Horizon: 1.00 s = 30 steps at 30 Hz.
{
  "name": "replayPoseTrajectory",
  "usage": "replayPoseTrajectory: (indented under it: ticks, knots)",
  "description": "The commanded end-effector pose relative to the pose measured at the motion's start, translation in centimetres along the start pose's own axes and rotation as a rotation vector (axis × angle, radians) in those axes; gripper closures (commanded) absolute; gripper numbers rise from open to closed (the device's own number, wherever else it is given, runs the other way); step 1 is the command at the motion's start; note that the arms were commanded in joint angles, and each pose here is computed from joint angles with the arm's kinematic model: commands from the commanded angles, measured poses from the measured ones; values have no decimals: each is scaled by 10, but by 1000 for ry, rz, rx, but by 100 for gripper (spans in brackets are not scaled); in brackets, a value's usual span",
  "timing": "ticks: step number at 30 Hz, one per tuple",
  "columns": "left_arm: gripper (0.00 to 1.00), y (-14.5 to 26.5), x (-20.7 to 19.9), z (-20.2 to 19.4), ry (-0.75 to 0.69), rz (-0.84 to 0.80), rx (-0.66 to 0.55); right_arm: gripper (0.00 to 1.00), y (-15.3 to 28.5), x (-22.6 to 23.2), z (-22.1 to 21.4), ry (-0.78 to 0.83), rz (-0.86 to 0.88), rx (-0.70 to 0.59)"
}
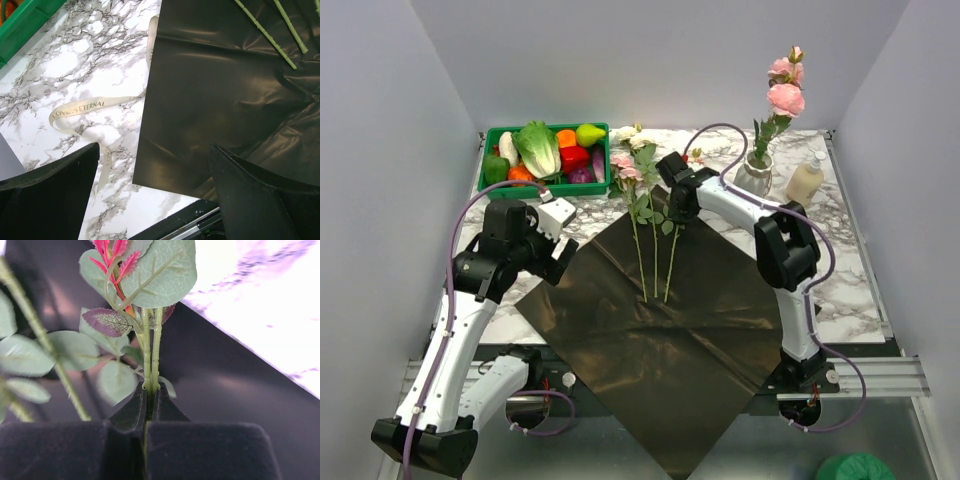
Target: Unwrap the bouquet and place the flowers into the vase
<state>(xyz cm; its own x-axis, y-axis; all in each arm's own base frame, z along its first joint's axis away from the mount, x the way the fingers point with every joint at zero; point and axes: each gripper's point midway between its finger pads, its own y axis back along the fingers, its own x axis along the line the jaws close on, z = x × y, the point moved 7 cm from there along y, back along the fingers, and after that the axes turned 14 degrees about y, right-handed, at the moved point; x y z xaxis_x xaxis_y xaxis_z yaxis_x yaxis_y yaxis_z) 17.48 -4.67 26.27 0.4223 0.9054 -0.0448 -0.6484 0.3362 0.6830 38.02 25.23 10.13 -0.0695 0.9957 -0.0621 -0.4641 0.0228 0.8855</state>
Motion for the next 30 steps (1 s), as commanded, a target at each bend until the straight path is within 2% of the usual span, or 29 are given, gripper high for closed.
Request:
replayPoseTrajectory:
  ticks: [1, 7, 8, 11, 14, 17, 18, 21, 24, 28, 30]
  knots:
    - [1, 8, 0, 6, 0, 5, -20, 100, 59, -10, 36, -20, 42, -200]
    - [1, 2, 1, 10, 22, 9, -16, 100, 131, -19, 74, 44, 131, -452]
    - [1, 2, 1, 10, 22, 7, -16, 100, 156, -23, 84, 42, 157, -535]
    - [1, 1, 1, 9, 21, 1, -14, 100, 192, -31, 95, 133, 176, -667]
    - [1, -1, 1, 8, 19, 2, -14, 100, 245, -50, 114, 172, 138, -878]
    - [1, -2, 2, 5, 16, 6, -6, 99, 303, -79, 123, 203, 45, -1081]
    - [1, -4, 2, 4, 16, 7, -1, 99, 325, -88, 130, 238, -8, -1184]
    - [1, -6, 3, 2, 11, 10, -1, 99, 380, -117, 137, 216, -157, -1398]
    - [1, -9, 2, 3, 17, 3, -2, 99, 411, -145, 141, 148, -369, -1503]
    - [1, -11, 2, 6, 18, -8, -4, 99, 410, -175, 140, 62, -564, -1556]
    - [1, -10, 2, 6, 15, -9, -7, 99, 399, -183, 139, 41, -595, -1553]
